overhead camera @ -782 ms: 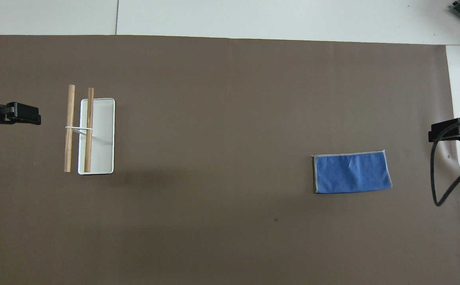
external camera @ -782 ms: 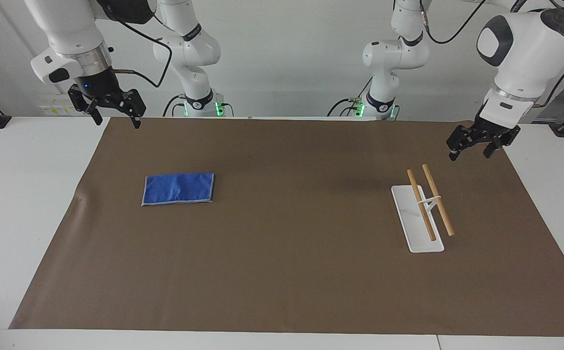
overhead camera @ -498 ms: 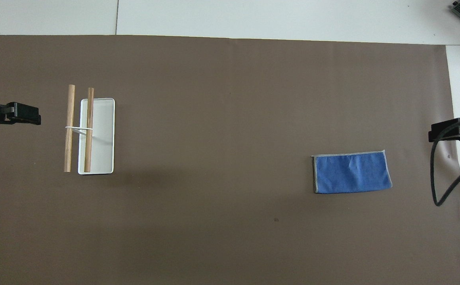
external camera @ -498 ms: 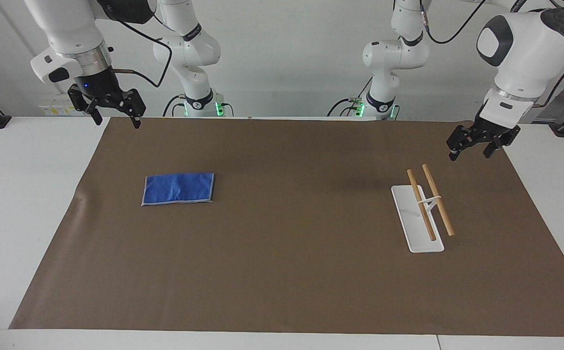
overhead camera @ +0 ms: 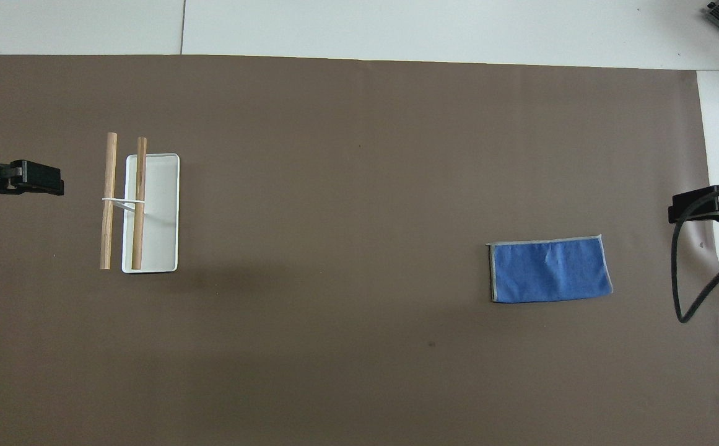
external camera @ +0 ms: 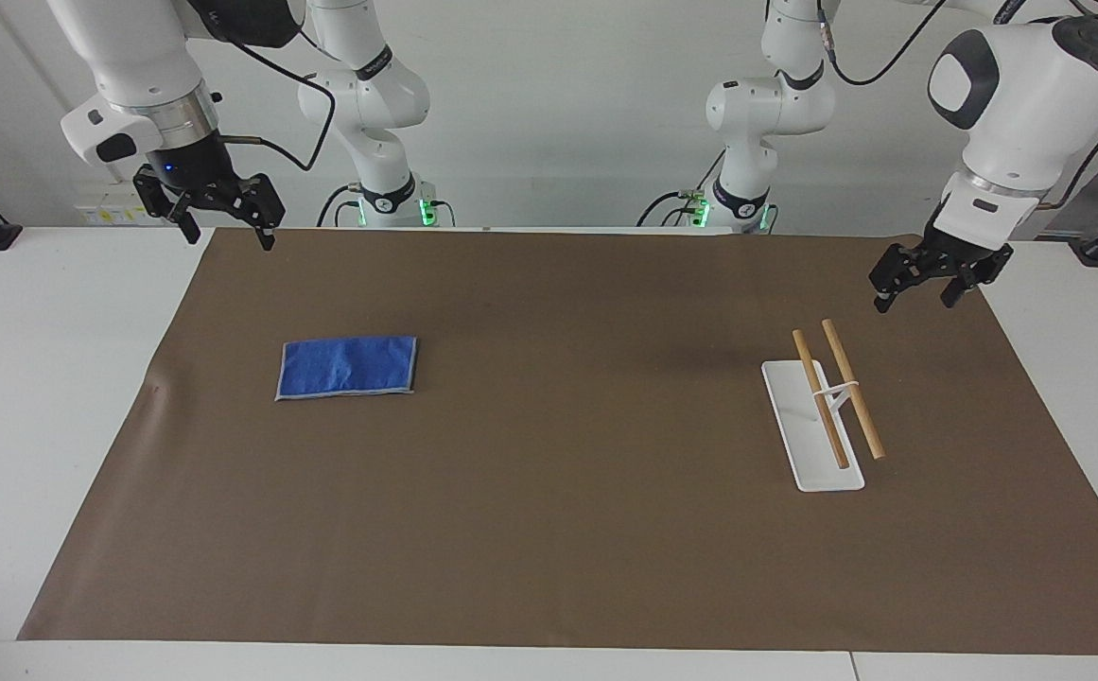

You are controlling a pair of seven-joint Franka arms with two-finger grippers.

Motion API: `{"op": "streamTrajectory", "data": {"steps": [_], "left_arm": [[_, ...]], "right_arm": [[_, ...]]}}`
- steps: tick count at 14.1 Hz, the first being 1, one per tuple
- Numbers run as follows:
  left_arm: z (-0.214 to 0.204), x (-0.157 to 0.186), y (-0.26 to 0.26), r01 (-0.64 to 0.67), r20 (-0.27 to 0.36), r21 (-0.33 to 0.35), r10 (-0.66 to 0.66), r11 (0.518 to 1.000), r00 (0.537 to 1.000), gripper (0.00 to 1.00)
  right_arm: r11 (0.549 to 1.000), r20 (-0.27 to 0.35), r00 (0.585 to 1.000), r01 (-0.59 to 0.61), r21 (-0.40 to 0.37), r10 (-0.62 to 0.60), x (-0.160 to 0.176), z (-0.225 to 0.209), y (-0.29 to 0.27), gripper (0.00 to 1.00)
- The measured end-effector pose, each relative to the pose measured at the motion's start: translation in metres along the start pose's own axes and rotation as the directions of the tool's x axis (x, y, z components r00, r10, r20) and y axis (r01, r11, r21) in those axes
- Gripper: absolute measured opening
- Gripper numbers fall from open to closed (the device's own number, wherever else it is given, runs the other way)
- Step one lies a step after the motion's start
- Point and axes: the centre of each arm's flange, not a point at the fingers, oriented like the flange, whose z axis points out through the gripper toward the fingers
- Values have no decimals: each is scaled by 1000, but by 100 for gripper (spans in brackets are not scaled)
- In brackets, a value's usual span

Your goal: Right arm passes towel to left arm to hang

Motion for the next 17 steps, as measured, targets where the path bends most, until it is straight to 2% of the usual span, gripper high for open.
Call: {"op": "streamTrajectory", "data": {"steps": [5, 7, 9, 10, 17], "left_arm": [[0, 0, 0, 0, 0, 0, 0, 1000, 1000, 100], [0, 0, 0, 0, 0, 0, 0, 1000, 1000, 100], [0, 0, 0, 0, 0, 0, 0, 1000, 1000, 100], [0, 0, 0, 0, 0, 0, 0, 1000, 1000, 100], [0, 0, 0, 0, 0, 0, 0, 1000, 1000, 100]], "right_arm": [[1000, 11, 1000, 3, 0, -3, -1, 5, 0, 100], [999, -13, 999, 31, 18, -31, -2, 15, -3, 100], [997, -66, 997, 54, 56, -50, -3, 43, -11, 100], [996, -73, 996, 61, 62, -56, -7, 59, -14, 100], [988, -60, 988, 144, 63, -140, -21, 177, -27, 100]]}}
